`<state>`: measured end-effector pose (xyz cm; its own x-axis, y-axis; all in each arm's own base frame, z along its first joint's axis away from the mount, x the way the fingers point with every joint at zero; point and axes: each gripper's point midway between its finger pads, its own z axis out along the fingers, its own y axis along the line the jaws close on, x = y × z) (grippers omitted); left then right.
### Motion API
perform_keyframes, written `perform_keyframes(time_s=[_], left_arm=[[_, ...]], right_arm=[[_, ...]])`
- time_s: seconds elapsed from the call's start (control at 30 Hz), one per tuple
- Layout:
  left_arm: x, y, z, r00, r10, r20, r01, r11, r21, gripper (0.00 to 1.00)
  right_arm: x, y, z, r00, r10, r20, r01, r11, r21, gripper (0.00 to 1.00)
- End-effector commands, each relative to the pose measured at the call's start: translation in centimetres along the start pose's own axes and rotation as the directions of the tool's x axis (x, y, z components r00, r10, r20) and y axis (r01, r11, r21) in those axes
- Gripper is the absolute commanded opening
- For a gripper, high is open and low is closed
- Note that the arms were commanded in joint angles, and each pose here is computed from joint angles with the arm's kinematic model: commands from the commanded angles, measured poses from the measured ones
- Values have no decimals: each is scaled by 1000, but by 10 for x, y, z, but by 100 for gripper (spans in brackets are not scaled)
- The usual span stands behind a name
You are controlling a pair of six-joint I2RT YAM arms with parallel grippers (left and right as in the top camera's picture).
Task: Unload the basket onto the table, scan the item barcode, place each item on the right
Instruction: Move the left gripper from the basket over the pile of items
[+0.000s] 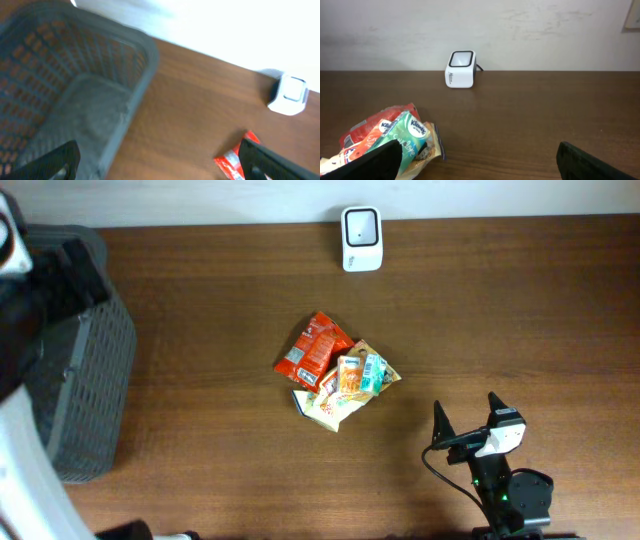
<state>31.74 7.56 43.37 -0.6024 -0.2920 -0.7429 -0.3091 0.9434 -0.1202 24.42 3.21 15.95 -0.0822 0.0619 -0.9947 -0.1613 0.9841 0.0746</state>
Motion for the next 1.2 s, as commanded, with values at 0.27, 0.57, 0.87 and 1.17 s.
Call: perform_keyframes(time_s=[0.27,0.57,0.87,1.17], left_arm=[[108,-166,-27,886,424,-187,-214,733,646,99],[252,-263,57,731,644,-226,-244,556,795,99],[284,-286,89,749,649,-134,-282,495,822,99],[309,-294,92,702,692,-165,-273,477,835,99]], right_arm=[[3,2,0,1000,-7,-5,7,1000,-8,98],[3,2,0,1000,-6,-5,6,1000,-8,99],[3,2,0,1000,-6,-5,6,1000,-8,98],[3,2,0,1000,-7,-5,7,1000,-8,98]])
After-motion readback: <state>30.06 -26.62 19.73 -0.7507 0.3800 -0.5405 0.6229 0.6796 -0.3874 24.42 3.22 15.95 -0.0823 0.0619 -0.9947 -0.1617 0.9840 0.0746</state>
